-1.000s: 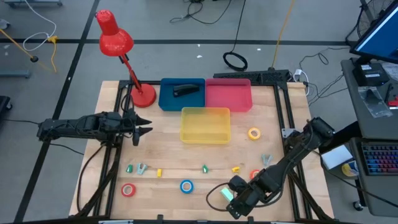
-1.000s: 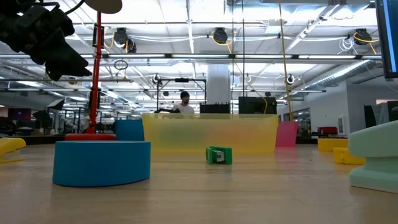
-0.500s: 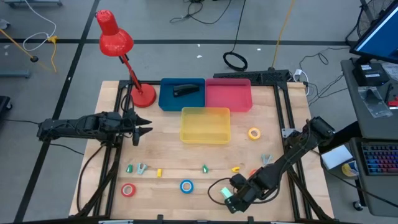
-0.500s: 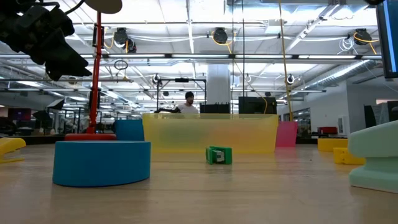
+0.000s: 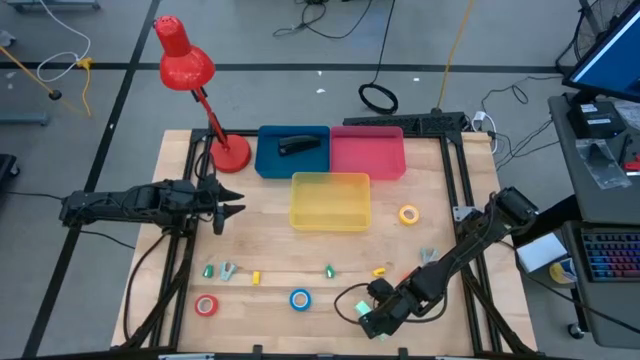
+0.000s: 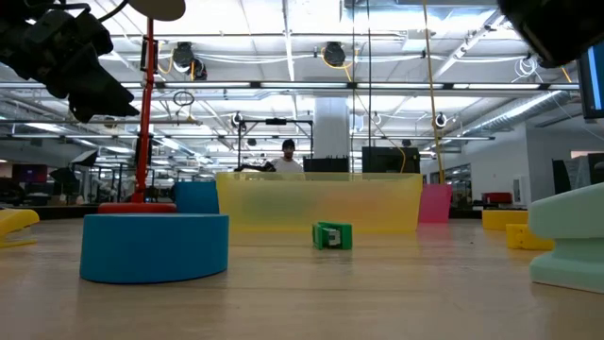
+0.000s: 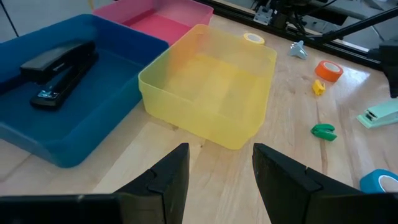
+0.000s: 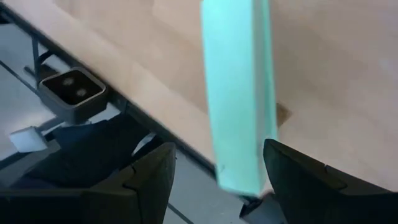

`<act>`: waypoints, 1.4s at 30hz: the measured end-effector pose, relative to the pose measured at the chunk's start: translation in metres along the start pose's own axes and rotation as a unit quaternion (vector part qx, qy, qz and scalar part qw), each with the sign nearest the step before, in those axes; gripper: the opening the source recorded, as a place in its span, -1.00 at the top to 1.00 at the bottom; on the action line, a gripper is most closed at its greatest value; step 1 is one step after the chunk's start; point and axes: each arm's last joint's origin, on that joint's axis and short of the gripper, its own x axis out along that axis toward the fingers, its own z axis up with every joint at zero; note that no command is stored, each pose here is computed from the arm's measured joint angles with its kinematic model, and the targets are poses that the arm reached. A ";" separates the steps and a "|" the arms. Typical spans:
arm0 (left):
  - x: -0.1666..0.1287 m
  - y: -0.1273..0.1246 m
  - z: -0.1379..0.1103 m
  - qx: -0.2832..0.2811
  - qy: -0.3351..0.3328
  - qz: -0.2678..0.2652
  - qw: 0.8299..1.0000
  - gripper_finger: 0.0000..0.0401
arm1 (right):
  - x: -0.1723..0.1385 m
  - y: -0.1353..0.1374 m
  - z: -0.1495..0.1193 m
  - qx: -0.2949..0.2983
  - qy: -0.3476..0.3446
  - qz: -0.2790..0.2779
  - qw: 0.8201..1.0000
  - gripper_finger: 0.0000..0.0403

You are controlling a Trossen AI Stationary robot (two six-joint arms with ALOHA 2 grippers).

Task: Pick and place Stapler, Stapler remover, tape
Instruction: Put the light green stapler into the blue bin

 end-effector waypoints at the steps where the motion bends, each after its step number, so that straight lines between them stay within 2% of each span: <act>1: 0.000 0.000 0.000 0.000 -0.001 0.003 1.000 0.13 | 0.002 -0.002 0.001 0.000 0.000 0.001 1.000 -0.18; 6: 0.000 0.001 0.000 0.001 -0.007 0.022 1.000 0.13 | 0.010 -0.010 0.003 0.000 0.004 0.014 1.000 -0.18; 17: 0.000 0.001 0.001 0.001 -0.008 0.022 1.000 0.13 | 0.019 -0.021 0.006 -0.002 0.009 0.030 1.000 -0.18; 27: 0.000 0.001 0.001 0.000 -0.008 0.022 1.000 0.13 | 0.032 -0.036 0.010 -0.017 0.024 0.097 0.995 -0.18; 37: 0.000 0.001 0.001 -0.002 -0.008 0.023 1.000 0.13 | 0.038 -0.049 0.006 -0.042 0.053 0.198 0.978 -0.18; 42: 0.000 0.001 0.001 -0.003 -0.011 0.026 1.000 0.13 | 0.038 -0.052 0.006 -0.045 0.057 0.212 0.975 -0.18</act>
